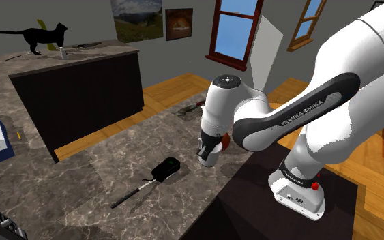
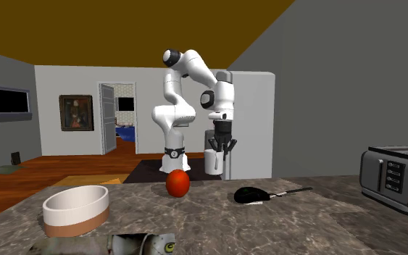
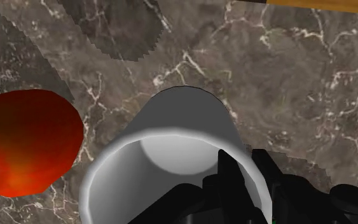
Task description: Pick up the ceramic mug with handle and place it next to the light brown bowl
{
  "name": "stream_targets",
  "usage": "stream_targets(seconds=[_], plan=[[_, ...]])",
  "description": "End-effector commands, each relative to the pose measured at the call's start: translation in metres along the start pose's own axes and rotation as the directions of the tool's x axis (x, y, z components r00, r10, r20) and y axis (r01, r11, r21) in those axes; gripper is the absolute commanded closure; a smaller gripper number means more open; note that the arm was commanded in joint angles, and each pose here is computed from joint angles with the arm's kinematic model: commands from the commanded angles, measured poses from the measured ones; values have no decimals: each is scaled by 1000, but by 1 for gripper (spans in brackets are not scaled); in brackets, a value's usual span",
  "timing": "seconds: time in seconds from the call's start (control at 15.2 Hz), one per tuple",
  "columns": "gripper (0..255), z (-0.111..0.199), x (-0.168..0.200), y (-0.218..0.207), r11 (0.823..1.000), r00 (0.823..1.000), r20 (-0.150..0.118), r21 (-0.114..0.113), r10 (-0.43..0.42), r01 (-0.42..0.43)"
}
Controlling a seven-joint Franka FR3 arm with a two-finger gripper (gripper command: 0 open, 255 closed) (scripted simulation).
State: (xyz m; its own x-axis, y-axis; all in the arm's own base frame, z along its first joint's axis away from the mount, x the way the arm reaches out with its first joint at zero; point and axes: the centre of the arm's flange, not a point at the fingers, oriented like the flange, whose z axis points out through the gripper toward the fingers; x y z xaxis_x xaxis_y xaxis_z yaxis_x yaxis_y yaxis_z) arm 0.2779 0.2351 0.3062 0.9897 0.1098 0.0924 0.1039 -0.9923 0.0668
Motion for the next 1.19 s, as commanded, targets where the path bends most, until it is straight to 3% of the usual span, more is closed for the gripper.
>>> stream_targets(seconds=[0.0,1.12], plan=[[255,-12,1,1,1000,1000,1,0,0,0],[255,-100,9,7,1000,1000,1,0,0,0]])
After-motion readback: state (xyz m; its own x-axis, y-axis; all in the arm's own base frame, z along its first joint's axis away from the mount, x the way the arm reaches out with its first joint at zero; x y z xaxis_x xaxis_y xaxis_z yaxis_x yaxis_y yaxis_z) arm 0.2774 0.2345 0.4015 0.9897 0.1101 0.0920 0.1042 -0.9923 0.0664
